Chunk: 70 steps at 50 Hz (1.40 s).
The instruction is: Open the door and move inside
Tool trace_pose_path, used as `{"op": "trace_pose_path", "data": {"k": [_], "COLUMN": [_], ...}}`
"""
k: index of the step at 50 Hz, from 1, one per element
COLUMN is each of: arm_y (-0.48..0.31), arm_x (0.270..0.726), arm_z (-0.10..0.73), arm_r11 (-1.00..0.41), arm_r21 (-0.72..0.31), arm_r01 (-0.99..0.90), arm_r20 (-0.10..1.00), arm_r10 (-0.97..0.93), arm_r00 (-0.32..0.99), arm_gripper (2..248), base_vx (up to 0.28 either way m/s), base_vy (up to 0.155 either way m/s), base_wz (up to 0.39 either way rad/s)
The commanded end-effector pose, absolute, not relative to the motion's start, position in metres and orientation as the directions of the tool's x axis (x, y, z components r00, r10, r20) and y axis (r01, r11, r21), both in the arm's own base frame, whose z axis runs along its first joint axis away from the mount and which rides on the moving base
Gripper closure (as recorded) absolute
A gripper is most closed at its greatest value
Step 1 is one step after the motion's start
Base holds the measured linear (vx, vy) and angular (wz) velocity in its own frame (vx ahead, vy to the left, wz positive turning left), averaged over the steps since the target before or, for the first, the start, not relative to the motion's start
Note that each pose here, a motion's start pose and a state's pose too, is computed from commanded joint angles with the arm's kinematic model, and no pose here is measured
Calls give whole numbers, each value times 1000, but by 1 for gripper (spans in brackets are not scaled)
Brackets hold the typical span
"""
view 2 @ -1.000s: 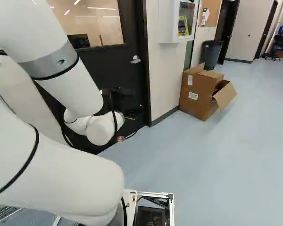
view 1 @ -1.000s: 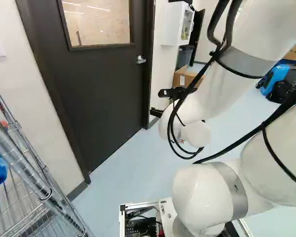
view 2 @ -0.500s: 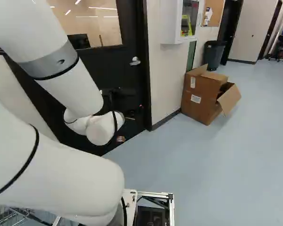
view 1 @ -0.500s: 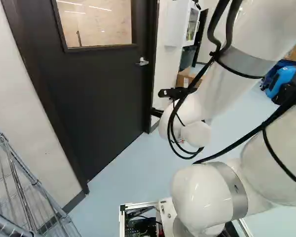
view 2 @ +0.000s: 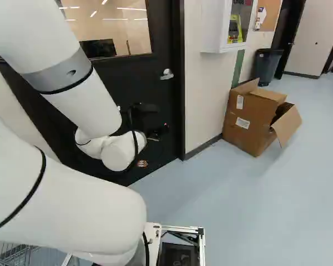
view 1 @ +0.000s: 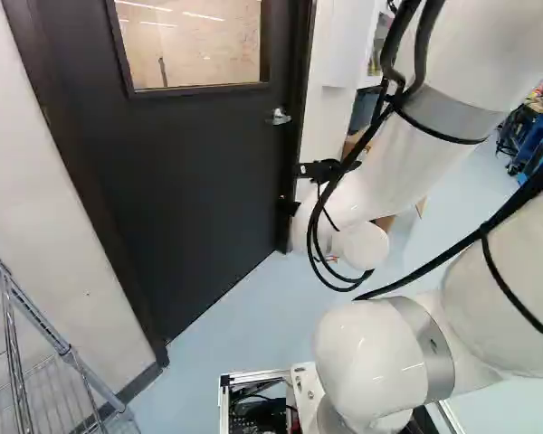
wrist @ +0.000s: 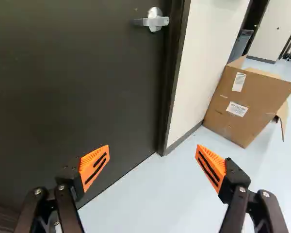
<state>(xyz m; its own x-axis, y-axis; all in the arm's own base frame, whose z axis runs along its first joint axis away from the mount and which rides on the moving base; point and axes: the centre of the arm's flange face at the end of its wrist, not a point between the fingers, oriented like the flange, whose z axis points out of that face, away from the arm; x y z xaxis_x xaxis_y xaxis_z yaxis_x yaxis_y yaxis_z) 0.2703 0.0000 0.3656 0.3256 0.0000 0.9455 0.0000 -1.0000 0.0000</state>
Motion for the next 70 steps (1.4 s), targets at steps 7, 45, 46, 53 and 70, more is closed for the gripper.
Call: {"op": "trace_pose_path", "data": {"k": [7,45,46,53,70], "arm_y": [0,0,0,0,0], "arm_x": [270,270,270,270,270], "arm_z": [366,366,366,366,366], "arm_r11": [-1000,-1000,-1000,-1000,-1000], "arm_r21": [0,0,0,0,0], "arm_r01": [0,0,0,0,0], "arm_r20": [946,946,946,946,946], "arm_r10": [0,0,0,0,0], "arm_r00": [326,326,326,326,326], "arm_gripper": [3,3,3,3,3], "base_vx": [186,168,172,174,69], "base_vy": [36,33,12,-2,2], "base_wz": [135,35,1,-13,-6]}}
